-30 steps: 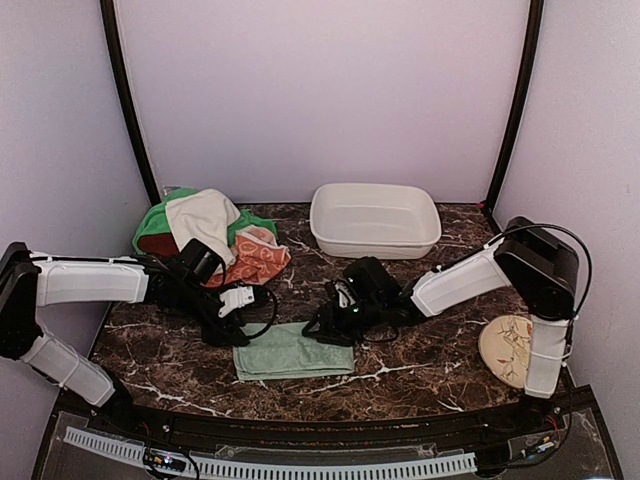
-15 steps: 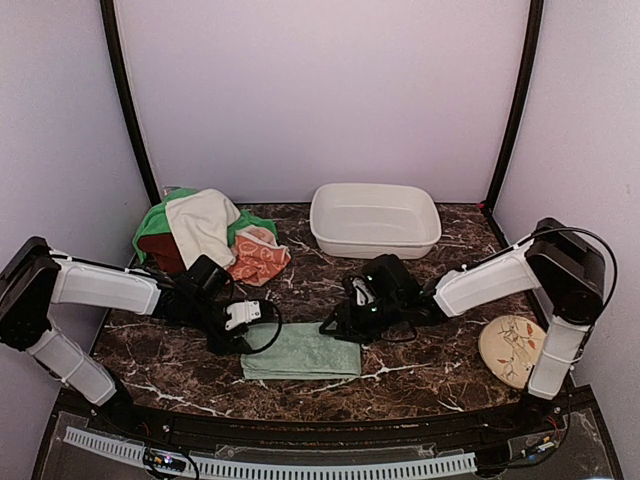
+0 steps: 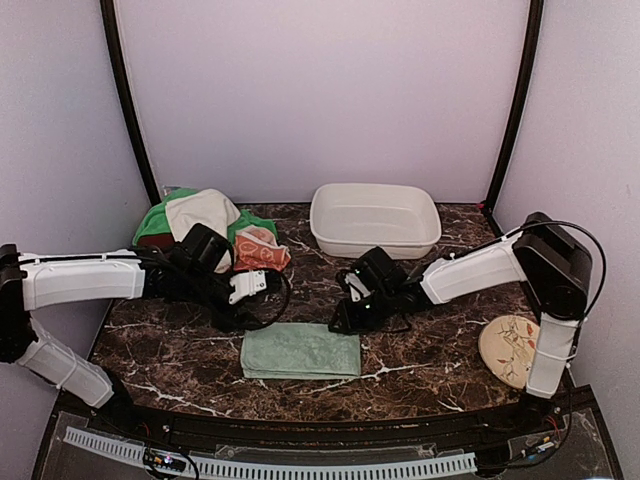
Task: Roll the towels
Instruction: Smooth out the towel at the center of the board, then rotate the towel at the center of the board.
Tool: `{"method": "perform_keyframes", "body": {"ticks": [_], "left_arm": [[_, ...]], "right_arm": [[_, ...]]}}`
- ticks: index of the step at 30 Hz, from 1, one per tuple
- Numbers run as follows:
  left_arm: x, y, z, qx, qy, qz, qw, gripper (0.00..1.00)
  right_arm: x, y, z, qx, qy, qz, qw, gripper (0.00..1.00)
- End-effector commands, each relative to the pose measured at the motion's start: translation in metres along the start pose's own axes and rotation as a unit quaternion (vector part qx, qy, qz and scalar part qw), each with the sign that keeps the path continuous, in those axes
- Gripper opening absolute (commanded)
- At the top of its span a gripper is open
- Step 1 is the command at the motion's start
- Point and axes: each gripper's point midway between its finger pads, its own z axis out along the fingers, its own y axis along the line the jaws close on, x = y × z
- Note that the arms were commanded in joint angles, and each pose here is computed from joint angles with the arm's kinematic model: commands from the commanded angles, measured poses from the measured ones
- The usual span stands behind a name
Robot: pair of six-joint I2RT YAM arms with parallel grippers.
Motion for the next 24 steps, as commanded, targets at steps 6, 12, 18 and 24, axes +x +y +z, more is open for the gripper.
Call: {"method": "perform_keyframes", "body": {"ticks": [6, 12, 18, 24], "left_arm": [[0.057, -0.067, 0.051, 0.097, 0.107, 0.008, 0.989, 0.57], [0.072, -0.043, 0.073, 0.036, 0.135, 0.058, 0.989, 0.57], [0.071, 0.004, 0.103, -0.058, 0.161, 0.132, 0.976, 0.57], [0.048, 0.054, 0.113, -0.115, 0.163, 0.219, 0.955, 0.61]], "right_arm": [[0.044, -0.051, -0.011, 0.057, -0.002, 0.057, 0.997, 0.22], [0.063, -0.055, -0.03, 0.058, -0.024, 0.083, 0.995, 0.18], [0.084, -0.042, -0.039, 0.067, -0.03, 0.08, 0.994, 0.17], [0.108, -0.046, -0.05, 0.097, -0.032, 0.082, 0.991, 0.15]]}}
